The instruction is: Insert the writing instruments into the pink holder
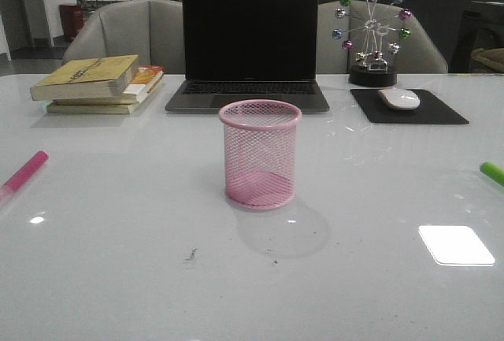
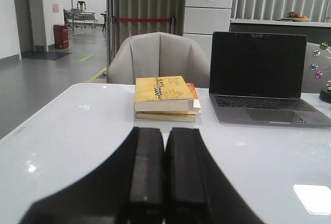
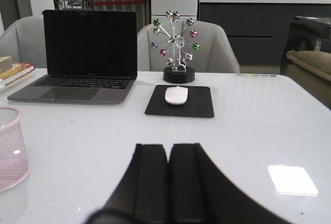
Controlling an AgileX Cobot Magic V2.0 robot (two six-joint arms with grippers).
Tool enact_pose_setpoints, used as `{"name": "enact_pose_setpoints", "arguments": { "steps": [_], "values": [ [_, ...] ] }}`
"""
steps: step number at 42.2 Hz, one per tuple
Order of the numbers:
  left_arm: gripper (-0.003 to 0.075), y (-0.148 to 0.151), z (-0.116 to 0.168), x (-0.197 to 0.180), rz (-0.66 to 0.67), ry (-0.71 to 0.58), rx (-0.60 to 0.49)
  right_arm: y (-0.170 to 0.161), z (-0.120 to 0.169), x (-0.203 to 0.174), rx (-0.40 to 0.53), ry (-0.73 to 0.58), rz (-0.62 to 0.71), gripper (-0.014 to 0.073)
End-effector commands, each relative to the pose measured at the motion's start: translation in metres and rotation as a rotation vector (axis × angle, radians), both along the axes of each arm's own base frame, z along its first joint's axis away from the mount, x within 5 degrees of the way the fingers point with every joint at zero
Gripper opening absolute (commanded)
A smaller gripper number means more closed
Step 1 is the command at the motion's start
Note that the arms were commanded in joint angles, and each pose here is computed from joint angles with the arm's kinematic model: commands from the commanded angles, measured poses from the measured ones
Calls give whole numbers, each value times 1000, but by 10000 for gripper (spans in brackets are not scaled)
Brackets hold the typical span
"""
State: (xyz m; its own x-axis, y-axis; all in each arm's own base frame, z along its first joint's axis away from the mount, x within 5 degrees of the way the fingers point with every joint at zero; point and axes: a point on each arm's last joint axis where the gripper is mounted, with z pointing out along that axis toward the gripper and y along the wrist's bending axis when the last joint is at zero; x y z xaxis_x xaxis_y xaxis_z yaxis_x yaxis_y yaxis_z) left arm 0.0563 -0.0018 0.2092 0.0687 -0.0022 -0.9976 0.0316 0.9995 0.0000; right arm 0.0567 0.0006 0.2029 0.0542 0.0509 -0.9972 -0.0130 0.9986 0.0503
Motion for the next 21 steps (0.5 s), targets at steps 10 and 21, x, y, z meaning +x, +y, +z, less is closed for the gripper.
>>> {"name": "enact_pose_setpoints", "arguments": {
  "steps": [10, 21],
  "values": [
    [97, 0, 9, -3, -8, -107, -13, 0, 13, -3, -15, -119, -3, 27],
    [97, 0, 11, -3, -8, -137, -14, 0, 13, -3, -15, -119, -3, 27]
  ]
}}
